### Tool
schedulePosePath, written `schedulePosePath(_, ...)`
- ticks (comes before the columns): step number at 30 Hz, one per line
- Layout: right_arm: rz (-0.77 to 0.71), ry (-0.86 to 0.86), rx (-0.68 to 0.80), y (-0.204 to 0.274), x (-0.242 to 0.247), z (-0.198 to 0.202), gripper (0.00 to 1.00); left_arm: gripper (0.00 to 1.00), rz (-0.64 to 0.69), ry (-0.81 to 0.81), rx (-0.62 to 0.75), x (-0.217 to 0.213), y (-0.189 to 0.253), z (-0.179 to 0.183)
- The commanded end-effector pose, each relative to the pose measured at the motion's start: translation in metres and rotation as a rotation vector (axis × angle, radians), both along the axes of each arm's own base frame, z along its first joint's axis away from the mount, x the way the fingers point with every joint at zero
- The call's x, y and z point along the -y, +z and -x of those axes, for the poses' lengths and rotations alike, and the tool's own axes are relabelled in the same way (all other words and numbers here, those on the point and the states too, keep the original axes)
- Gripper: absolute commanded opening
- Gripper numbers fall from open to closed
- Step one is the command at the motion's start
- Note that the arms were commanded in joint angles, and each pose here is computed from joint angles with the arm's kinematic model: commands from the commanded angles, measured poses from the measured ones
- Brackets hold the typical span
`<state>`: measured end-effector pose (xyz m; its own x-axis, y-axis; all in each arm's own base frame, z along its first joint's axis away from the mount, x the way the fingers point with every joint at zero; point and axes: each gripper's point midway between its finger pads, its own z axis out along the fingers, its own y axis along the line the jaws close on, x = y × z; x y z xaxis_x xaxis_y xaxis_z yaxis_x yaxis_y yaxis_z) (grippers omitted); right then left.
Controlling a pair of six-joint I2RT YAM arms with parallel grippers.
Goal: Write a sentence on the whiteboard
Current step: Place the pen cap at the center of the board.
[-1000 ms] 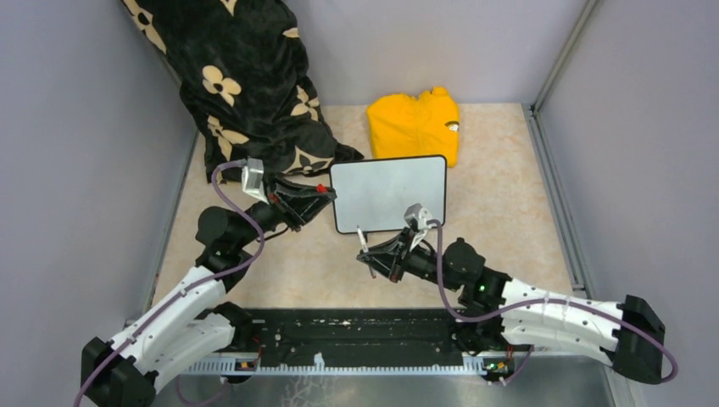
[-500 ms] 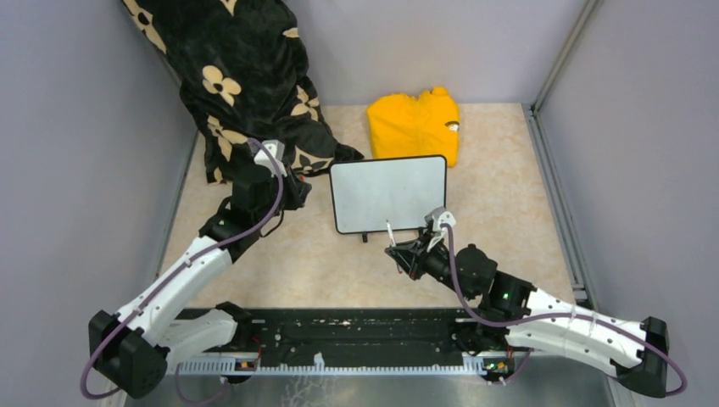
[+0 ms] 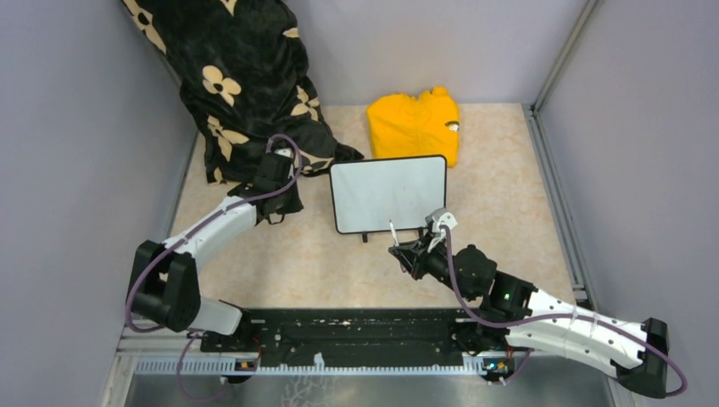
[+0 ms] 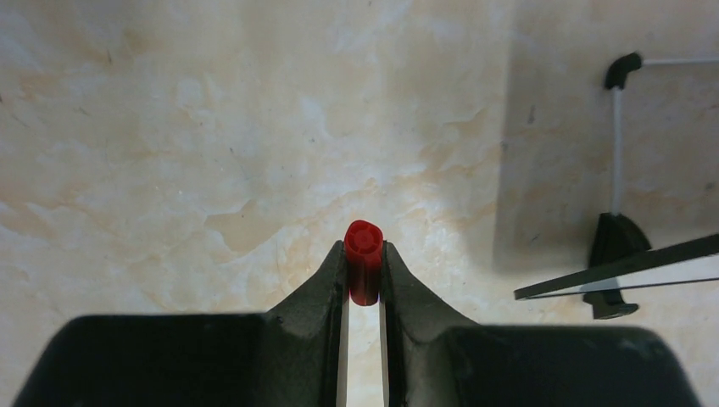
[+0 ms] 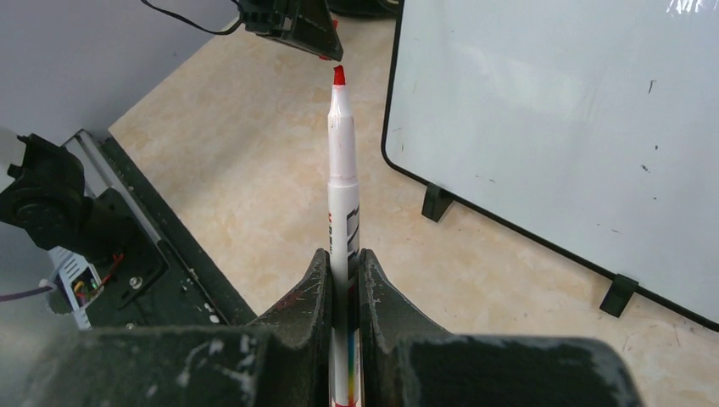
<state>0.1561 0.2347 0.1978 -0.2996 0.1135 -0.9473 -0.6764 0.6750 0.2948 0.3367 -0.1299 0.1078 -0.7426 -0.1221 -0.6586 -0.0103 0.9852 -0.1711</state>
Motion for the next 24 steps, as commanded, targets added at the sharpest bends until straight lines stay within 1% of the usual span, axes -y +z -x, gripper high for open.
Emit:
schedulePosePath(1,-0.051,0.005,0.049,0.033,0.0,0.001,0.0,0.0,-0.005,-0.023,-0.091,-0.001,-0.031,0.01)
schedulePosePath(5,-0.029,-0.002,0.042,0.028,0.003,0.001,0.0,0.0,-0.001,-0.067,-0.188,0.007,-0.051,0.014)
schedulePosePath(8,-0.03,-0.002,0.043,0.028,0.001,0.0,0.0,0.0,0.003,-0.084,-0.232,0.012,-0.061,0.014)
schedulePosePath(14,-0.021,0.007,0.043,0.028,-0.002,-0.001,0.0,0.0,-0.001,-0.087,-0.269,0.013,-0.072,0.016)
schedulePosePath(17,-0.016,0.008,0.047,0.029,-0.003,-0.001,0.0,0.0,0.025,-0.113,-0.3,0.019,-0.076,0.021)
schedulePosePath(24,-0.007,0.007,0.046,0.027,-0.003,-0.002,0.0,0.06,0.022,-0.125,-0.347,0.019,-0.086,0.029)
